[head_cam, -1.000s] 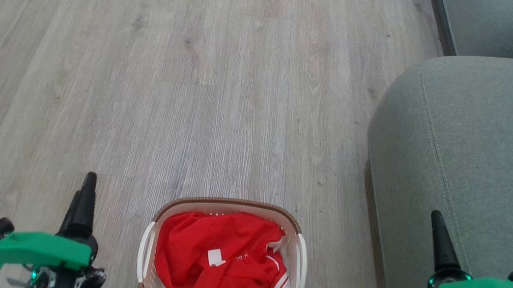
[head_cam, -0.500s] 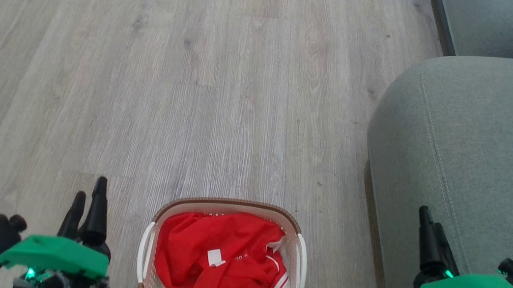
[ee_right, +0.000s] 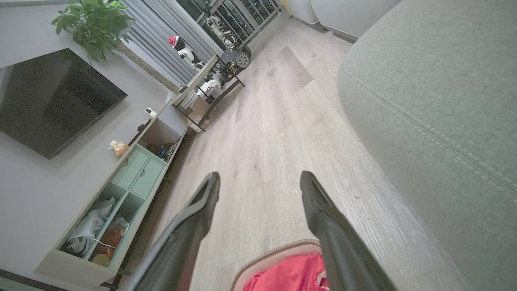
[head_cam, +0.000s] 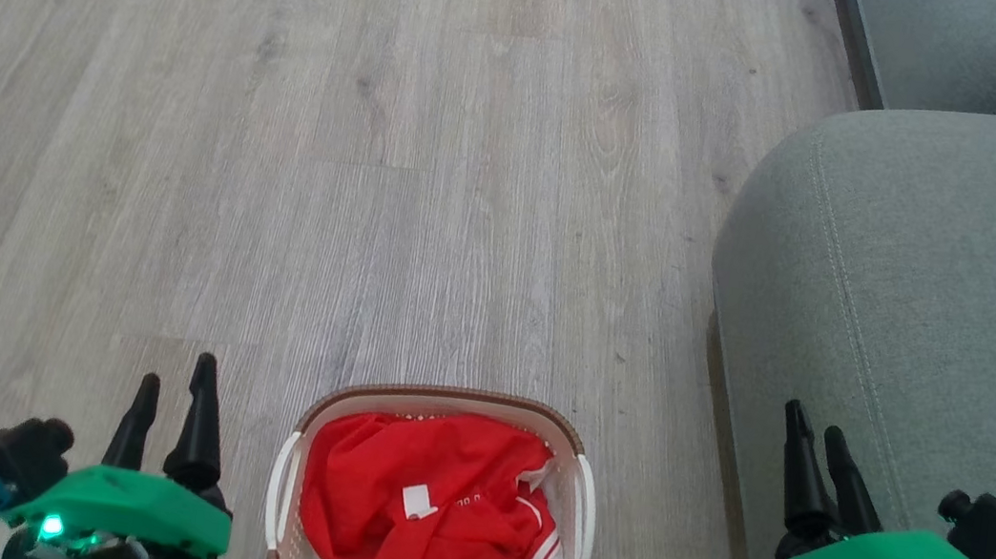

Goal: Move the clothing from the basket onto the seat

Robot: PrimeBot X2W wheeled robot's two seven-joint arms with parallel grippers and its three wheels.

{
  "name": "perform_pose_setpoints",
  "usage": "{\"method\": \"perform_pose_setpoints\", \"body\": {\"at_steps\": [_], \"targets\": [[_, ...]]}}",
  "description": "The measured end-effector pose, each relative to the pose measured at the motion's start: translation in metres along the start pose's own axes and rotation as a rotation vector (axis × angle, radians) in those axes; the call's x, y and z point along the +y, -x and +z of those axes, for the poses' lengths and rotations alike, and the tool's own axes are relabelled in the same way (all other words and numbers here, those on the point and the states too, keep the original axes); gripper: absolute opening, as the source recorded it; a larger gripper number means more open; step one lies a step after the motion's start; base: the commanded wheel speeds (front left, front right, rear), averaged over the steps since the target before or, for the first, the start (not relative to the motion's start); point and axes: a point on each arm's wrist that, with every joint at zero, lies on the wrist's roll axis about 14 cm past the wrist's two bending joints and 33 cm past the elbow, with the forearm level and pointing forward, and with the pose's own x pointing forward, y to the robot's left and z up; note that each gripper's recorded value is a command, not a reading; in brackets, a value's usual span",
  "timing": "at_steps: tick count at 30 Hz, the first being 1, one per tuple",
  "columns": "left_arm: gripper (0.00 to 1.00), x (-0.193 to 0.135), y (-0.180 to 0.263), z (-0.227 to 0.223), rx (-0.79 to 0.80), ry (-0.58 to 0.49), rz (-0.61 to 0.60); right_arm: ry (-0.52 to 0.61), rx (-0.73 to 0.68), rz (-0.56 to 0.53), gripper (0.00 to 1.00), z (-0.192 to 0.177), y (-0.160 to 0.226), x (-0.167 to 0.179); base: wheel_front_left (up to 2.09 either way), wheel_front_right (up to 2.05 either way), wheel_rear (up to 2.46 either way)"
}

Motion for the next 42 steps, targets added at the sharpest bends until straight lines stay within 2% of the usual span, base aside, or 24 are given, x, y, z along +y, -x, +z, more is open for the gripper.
{"method": "perform_pose_setpoints", "body": {"at_steps": [25, 42], "targets": [[1.00, -0.002, 0.010, 0.004, -0.068, -0.320, -0.007, 0.284, -0.006, 0.082, 1.00, -0.008, 0.000, 0.019, 0.00, 0.00, 0.00], [1.00, -0.010, 0.018, 0.003, -0.111, -0.482, -0.053, 0.467, -0.023, 0.148, 1.00, -0.011, 0.002, 0.033, 0.00, 0.00, 0.00]]}}
